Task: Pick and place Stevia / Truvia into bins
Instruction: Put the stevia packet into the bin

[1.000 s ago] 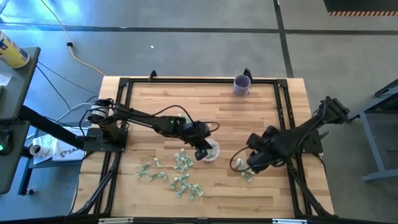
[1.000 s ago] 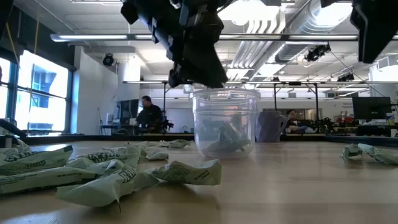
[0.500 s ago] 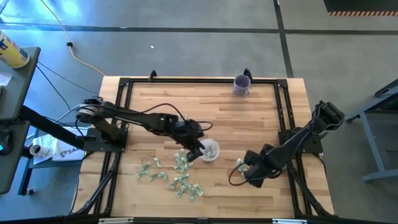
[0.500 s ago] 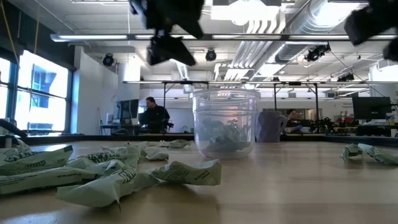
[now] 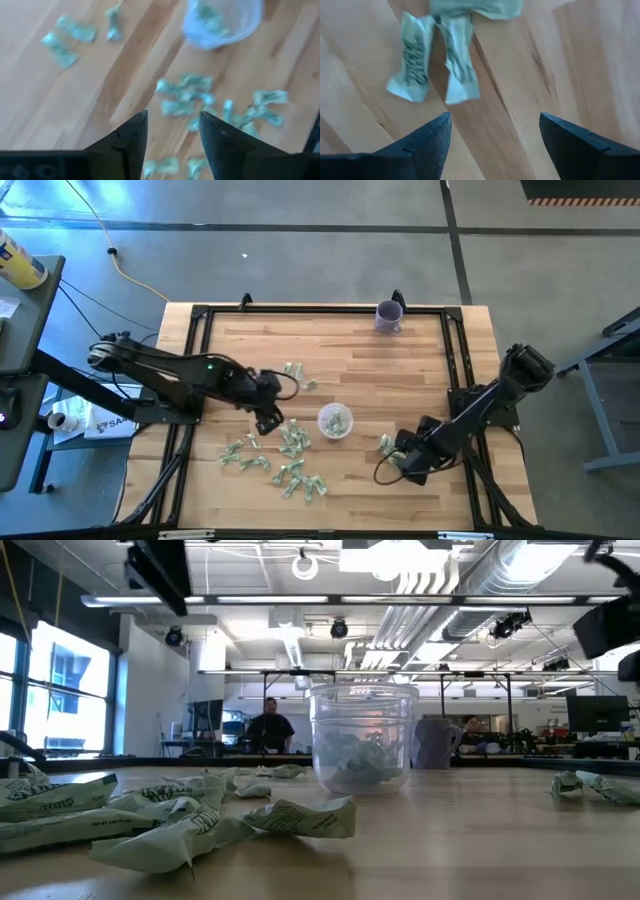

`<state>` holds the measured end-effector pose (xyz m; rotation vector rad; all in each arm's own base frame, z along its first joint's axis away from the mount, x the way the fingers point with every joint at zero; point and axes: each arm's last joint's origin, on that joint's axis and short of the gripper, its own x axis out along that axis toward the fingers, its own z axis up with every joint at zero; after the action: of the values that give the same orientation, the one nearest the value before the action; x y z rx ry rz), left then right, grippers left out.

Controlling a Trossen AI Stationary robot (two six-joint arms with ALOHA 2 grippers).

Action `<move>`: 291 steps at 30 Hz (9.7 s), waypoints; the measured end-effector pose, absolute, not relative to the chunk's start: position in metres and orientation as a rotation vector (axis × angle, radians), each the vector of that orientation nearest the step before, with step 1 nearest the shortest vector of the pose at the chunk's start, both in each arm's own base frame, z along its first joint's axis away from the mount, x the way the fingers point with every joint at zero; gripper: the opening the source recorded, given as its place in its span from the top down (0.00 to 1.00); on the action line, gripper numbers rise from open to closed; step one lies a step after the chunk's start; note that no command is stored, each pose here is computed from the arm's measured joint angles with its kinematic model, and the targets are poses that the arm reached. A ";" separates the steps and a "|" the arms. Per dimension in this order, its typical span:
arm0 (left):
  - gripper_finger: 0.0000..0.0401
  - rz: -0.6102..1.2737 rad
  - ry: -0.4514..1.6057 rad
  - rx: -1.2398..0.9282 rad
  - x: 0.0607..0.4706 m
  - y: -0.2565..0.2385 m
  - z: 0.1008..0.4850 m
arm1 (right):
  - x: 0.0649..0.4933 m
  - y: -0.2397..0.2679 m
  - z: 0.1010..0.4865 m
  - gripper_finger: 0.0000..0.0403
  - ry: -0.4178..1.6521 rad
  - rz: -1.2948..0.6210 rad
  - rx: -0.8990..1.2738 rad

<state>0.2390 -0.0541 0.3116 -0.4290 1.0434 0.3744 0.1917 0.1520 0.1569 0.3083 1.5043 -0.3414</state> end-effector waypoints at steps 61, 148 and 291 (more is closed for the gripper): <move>0.58 0.762 1.031 -0.539 0.214 0.002 0.247 | 0.358 0.056 0.240 0.95 1.098 -0.076 0.430; 0.33 0.303 1.142 -0.036 0.320 -0.083 0.280 | 0.226 0.191 0.173 0.24 1.279 -0.374 0.432; 0.65 0.293 1.098 -0.240 0.295 0.040 0.262 | 0.242 0.163 0.137 0.11 1.362 -0.493 0.344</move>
<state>0.2950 0.0398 0.2624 -0.2397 1.0981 0.2927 0.2421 0.1626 0.1367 0.3441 1.3618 -0.4928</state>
